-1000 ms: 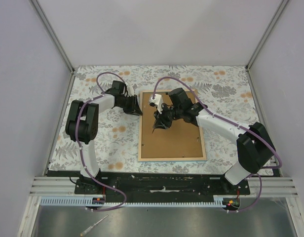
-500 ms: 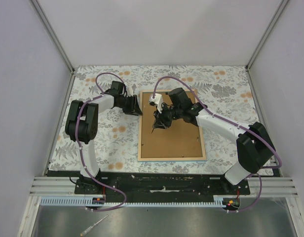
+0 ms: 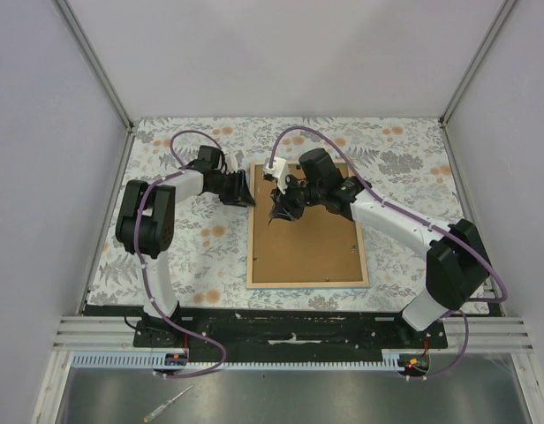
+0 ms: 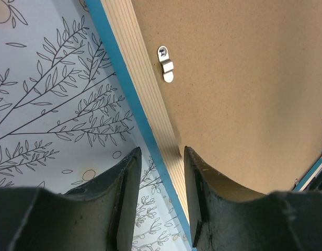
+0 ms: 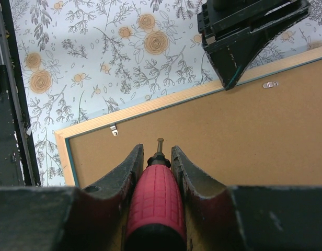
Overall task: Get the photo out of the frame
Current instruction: Release the photo frame item from the photo frame.
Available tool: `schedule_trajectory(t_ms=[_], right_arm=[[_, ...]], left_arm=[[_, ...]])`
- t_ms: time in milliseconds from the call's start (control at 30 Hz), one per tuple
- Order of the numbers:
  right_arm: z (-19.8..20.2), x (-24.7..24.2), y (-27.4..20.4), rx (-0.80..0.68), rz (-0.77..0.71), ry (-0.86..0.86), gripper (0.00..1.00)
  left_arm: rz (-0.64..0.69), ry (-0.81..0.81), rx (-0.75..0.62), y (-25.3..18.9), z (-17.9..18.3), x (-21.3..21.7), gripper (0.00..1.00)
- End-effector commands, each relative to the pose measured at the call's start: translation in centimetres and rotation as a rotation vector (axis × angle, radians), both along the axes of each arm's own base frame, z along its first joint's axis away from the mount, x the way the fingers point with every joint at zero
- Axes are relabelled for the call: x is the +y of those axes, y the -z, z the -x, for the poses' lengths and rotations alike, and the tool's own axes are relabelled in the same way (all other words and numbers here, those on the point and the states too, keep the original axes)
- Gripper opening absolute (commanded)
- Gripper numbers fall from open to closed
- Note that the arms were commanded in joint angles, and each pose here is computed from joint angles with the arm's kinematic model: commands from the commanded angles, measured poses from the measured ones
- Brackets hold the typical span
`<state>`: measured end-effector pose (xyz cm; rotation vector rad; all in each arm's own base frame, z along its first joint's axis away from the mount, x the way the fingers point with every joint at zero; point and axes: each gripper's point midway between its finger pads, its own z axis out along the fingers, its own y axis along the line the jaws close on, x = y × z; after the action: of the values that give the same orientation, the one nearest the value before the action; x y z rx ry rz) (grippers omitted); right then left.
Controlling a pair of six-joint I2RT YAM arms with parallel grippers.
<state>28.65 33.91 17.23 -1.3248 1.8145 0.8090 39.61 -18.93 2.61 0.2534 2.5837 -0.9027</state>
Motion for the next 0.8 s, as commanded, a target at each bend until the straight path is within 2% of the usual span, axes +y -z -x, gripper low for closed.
schedule_trajectory(t_ms=[0, 267, 467, 767], right_arm=[[-0.9, 0.9, -2.3, -0.065, -0.071, 0.014, 0.0], [0.8, 0.5, -2.6, -0.053, -0.112, -0.023, 0.0], [0.0, 0.1, -3.2, -0.099, -0.12, 0.027, 0.0], [0.0, 0.9, -1.5, -0.016, -0.118, 0.02, 0.0]], left_arm=[[-0.044, -0.01, -0.01, 0.4, 0.3, 1.2, 0.46], [-0.047, -0.01, -0.014, 0.3, 0.3, 1.2, 0.47], [-0.044, -0.008, -0.019, 0.0, 0.3, 1.2, 0.47], [-0.009, 0.013, -0.018, -0.4, 0.5, 0.7, 0.5]])
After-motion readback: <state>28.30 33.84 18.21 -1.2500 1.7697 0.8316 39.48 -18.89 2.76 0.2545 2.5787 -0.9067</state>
